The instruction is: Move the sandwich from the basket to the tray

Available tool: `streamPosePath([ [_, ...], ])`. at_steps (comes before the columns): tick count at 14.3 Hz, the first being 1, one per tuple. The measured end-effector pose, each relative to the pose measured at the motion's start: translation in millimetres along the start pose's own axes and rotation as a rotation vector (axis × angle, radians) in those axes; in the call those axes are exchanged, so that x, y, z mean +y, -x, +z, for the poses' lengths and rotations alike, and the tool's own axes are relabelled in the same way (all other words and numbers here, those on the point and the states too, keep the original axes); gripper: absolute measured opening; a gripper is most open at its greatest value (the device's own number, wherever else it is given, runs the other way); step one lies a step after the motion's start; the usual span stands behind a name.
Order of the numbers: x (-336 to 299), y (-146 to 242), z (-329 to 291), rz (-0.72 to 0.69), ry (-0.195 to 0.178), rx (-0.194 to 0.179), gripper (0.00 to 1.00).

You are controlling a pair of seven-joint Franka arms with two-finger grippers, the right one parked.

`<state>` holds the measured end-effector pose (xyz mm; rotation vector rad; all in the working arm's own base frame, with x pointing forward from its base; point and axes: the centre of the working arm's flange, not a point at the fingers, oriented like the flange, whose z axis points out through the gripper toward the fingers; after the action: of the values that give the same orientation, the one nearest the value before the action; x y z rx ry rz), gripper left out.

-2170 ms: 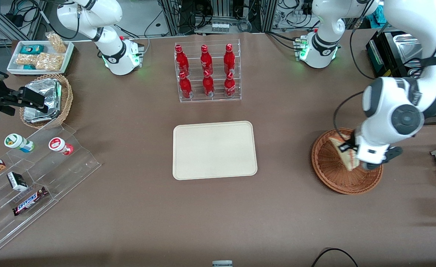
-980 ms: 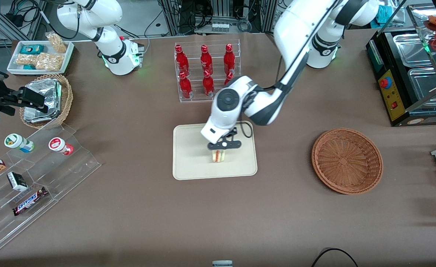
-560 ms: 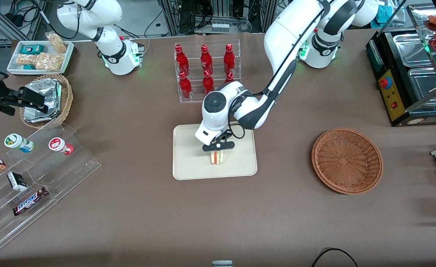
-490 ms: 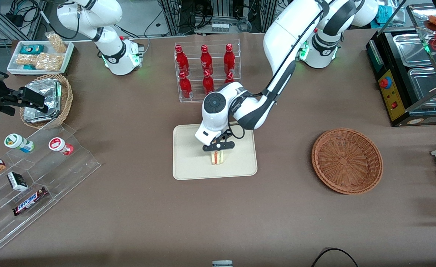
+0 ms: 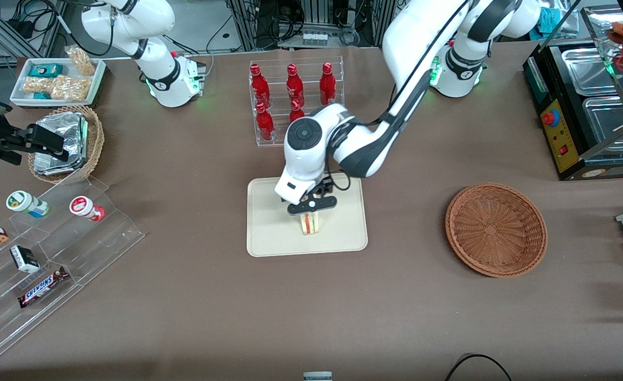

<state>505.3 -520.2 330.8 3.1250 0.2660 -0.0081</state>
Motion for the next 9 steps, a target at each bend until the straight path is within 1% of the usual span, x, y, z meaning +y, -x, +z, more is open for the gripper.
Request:
streamPosePath([
  [2, -29, -12, -32, -0.007, -0.067, -0.030, 1.00],
  [3, -46, -22, -41, -0.022, -0.091, -0.042, 1.00],
  [4, -64, -35, -47, -0.033, -0.106, -0.051, 1.00],
  [7, -133, -72, -56, 0.015, -0.125, -0.077, 1.00],
  [9, -186, -90, -72, 0.061, -0.128, -0.087, 1.00],
])
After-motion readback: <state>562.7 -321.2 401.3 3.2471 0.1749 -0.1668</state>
